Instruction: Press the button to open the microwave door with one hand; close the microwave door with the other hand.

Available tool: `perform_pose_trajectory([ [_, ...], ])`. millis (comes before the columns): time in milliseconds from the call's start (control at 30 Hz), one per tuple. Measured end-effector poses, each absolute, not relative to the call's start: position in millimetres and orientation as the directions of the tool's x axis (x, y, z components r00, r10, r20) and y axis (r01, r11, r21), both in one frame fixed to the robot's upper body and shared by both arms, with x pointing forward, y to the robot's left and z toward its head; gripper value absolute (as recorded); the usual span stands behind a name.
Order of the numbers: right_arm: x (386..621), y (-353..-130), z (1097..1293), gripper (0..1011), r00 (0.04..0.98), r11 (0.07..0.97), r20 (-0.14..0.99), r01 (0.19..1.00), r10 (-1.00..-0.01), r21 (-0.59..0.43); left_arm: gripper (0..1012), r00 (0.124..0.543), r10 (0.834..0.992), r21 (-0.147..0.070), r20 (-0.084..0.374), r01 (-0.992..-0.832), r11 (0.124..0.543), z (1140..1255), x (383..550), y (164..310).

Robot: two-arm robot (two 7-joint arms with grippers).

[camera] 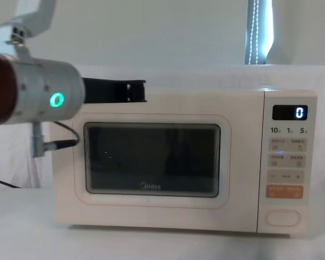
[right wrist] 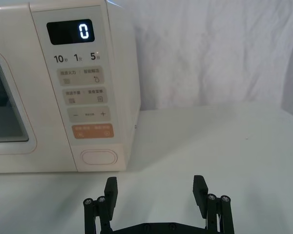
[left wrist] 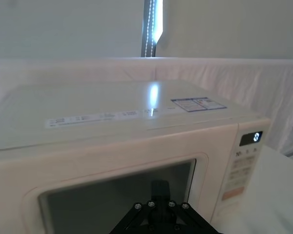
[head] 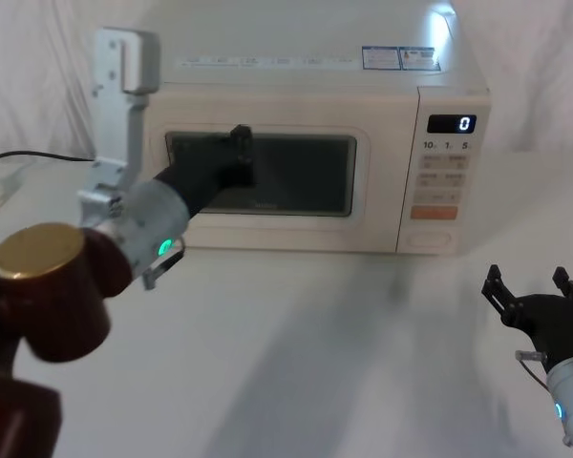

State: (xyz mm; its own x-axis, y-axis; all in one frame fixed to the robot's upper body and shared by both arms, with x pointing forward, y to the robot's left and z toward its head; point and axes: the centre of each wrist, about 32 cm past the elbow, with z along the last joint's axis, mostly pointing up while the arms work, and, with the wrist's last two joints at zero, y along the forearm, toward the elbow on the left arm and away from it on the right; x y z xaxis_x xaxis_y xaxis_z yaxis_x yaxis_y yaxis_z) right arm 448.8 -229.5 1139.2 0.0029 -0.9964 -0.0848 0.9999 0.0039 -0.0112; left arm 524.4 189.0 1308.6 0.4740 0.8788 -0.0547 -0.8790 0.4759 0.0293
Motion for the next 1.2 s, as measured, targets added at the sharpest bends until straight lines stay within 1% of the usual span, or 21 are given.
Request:
perform_pose_trajectory([
  [100,449,-230,1139.2,1002,0.003,0.004,-0.085,1.000,-0.996,-0.011,0,0.479,0.877,0.032,-0.044,-0.876,0.480,1306.8,513.1,201.0],
  [367,449,-230,1139.2,1002,0.003,0.004,-0.085,1.000,-0.996,-0.011,0,0.487,0.873,0.040,-0.029,-0.872,0.487,1301.5,495.7,224.0],
  [433,449,-229,1139.2,1002,0.003,0.004,-0.085,1.000,-0.996,-0.011,0,0.487,0.873,0.038,-0.024,-0.872,0.487,1301.2,492.6,228.3],
  [533,449,-230,1139.2,1002,0.003,0.004,-0.085,1.000,-0.996,-0.011,0,0.484,0.875,0.036,-0.014,-0.874,0.484,1297.1,484.3,237.4],
  [600,449,-229,1139.2,1002,0.003,0.004,-0.085,1.000,-0.996,-0.011,0,0.481,0.876,0.034,-0.011,-0.876,0.481,1294.5,480.9,240.2],
  [767,449,-230,1139.2,1002,0.003,0.004,-0.085,1.000,-0.996,-0.011,0,0.463,0.886,0.022,0.002,-0.886,0.463,1283.0,470.3,247.1],
  [867,449,-230,1139.2,1002,0.003,0.004,-0.085,1.000,-0.996,-0.011,0,0.443,0.897,0.016,0.013,-0.897,0.443,1269.7,462.5,249.9],
  [900,449,-230,1139.2,1002,0.003,0.004,-0.085,1.000,-0.996,-0.011,0,0.439,0.898,0.015,0.015,-0.898,0.439,1267.1,461.0,250.4],
  [967,449,-230,1139.2,1002,0.003,0.004,-0.085,1.000,-0.996,-0.011,0,0.426,0.904,0.020,0.010,-0.904,0.426,1256.8,456.1,252.3],
  [1067,449,-230,1139.2,1002,0.003,0.004,-0.085,1.000,-0.996,-0.011,0,0.416,0.909,0.029,0.002,-0.909,0.416,1248.6,452.4,254.1],
  [1100,449,-230,1139.2,1002,0.003,0.004,-0.085,1.000,-0.996,-0.011,0,0.408,0.913,0.036,-0.007,-0.912,0.408,1242.8,449.7,255.9],
  [1167,449,-230,1139.2,1002,0.003,0.004,-0.085,1.000,-0.996,-0.011,0,0.401,0.916,0.041,-0.016,-0.915,0.401,1238.2,447.3,257.5],
  [1200,449,-229,1139.2,1002,0.003,0.004,-0.085,1.000,-0.996,-0.011,0,0.395,0.918,0.047,-0.023,-0.917,0.396,1234.1,444.8,259.3],
])
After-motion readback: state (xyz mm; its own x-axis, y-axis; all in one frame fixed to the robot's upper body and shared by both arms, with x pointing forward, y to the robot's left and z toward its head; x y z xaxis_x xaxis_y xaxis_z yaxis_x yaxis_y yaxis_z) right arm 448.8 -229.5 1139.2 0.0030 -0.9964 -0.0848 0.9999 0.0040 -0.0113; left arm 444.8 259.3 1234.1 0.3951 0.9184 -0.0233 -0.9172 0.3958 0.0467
